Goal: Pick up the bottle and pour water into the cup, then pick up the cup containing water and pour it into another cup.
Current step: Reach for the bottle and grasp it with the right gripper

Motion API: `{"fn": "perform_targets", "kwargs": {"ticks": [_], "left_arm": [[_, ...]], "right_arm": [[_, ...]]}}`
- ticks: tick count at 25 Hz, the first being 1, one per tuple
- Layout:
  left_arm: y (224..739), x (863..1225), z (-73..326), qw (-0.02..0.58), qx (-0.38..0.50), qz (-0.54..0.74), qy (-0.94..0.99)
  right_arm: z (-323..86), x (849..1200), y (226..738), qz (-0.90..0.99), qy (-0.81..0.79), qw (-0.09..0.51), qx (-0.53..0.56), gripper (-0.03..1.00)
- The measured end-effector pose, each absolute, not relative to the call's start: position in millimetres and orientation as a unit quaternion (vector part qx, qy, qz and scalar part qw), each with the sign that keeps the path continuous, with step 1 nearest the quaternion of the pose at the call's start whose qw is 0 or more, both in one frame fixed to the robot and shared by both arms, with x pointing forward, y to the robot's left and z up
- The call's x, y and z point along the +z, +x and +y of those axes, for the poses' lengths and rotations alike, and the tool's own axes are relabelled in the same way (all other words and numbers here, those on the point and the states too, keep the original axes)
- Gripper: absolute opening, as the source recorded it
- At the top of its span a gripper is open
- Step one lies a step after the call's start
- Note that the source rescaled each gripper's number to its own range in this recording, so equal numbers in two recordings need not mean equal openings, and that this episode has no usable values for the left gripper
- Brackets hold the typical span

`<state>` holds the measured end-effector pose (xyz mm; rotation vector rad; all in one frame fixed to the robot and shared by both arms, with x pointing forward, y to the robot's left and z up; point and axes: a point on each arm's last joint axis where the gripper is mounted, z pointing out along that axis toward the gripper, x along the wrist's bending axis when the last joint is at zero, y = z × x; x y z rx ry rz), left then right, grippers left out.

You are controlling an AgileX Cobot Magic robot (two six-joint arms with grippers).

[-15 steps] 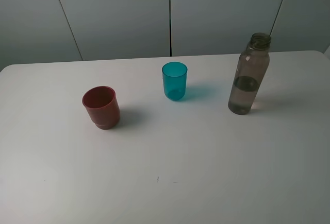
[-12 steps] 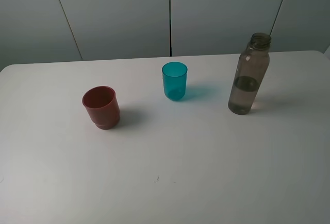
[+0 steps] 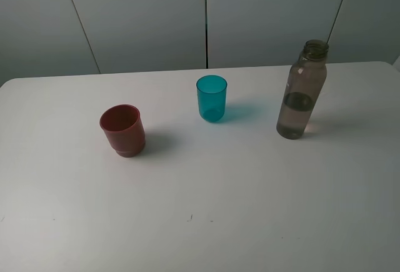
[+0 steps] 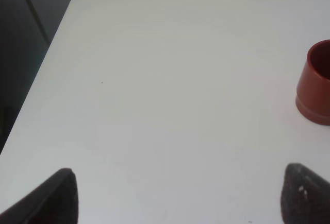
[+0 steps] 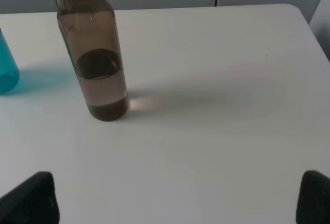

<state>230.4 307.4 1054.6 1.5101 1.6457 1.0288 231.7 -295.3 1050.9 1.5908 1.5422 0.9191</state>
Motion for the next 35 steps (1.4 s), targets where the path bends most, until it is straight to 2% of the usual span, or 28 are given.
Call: {"fn": "perform_targets", "kwargs": {"ticks": [25, 35], "left_arm": [[230.4, 1054.6, 307.4, 0.335, 0.394, 0.631, 0.579], [230.4, 1054.6, 307.4, 0.335, 0.394, 0.631, 0.579]], "right_arm": [[-295.3, 1050.9, 231.7, 0.599, 0.618, 0.363, 0.357, 1.00], [-291.2, 1051.2, 231.8, 0.599, 0.618, 0.345, 0.376, 1.00]]}}
